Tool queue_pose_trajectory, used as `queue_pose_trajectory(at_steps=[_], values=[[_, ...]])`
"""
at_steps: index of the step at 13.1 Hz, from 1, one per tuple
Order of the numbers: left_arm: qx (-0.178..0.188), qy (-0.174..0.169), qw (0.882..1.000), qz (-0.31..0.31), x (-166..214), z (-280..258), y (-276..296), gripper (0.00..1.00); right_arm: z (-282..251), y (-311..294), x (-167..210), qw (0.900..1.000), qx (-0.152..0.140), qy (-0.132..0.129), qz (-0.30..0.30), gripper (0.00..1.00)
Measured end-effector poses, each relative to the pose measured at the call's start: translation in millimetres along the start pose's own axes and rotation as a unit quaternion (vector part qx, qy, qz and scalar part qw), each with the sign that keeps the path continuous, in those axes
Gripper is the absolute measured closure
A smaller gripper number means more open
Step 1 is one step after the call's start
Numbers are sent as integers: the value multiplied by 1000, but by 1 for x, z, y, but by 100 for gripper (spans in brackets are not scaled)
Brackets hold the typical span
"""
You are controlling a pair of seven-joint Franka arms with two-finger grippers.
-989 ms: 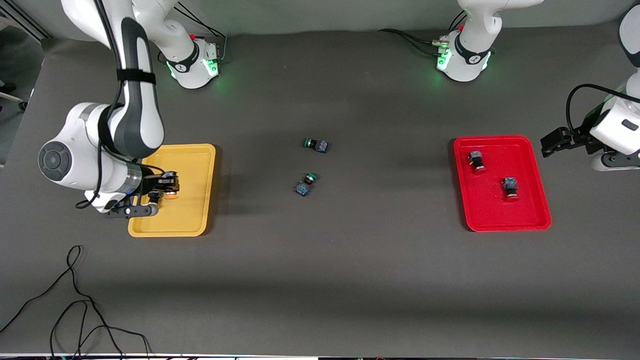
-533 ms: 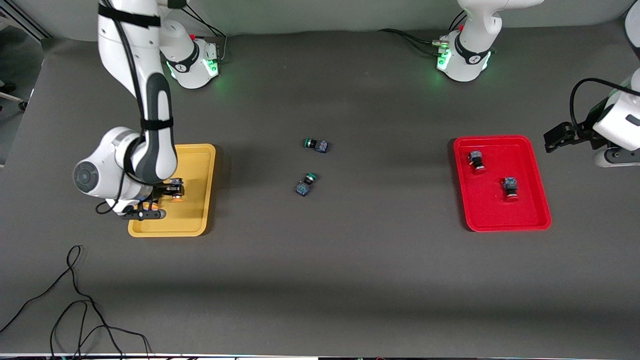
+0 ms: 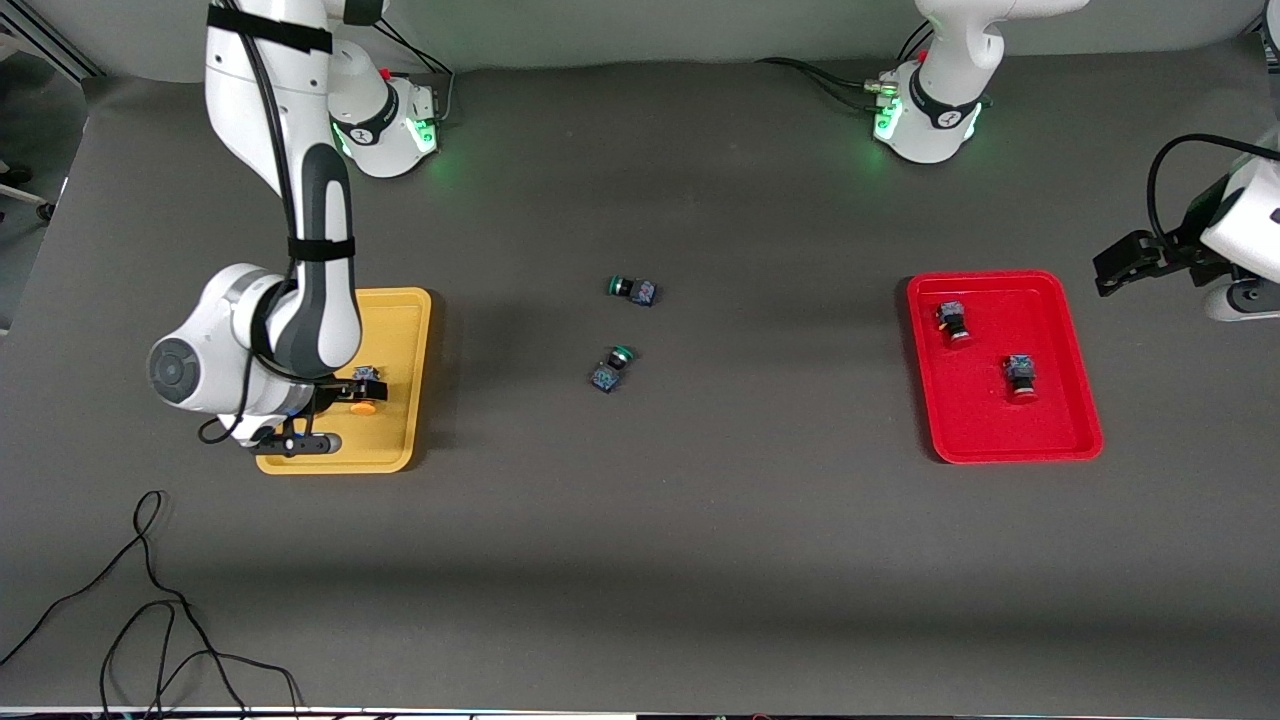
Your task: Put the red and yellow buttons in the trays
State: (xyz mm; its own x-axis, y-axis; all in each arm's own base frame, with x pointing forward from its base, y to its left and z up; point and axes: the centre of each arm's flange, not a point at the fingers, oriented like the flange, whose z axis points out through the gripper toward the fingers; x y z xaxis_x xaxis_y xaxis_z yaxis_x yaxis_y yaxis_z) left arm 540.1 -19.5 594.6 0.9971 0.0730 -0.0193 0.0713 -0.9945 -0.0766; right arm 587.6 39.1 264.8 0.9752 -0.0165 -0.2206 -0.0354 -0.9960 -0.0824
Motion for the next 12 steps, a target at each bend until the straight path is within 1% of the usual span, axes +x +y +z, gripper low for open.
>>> queue_pose_trajectory(at_steps=[3,6,8,10,12], values=[[2,0,1000,-1,-1,-3,8,0,-79,-15,1,1000,-4,-11,4,0],[4,1,1000,2,-2,-8,3,0,-148,-19,-9,1000,-5,-5,-7,0],[3,1,1000,24,0,-9,-14,0,-176,-17,-16,1000,-9,3,-6,0],[2,0,1000,27,1,-8,-34,0,-197,-13,-22,1000,-23,11,14,0],[2,0,999,34,1,-8,-32,0,-213,-9,-29,999,-26,15,35,0]])
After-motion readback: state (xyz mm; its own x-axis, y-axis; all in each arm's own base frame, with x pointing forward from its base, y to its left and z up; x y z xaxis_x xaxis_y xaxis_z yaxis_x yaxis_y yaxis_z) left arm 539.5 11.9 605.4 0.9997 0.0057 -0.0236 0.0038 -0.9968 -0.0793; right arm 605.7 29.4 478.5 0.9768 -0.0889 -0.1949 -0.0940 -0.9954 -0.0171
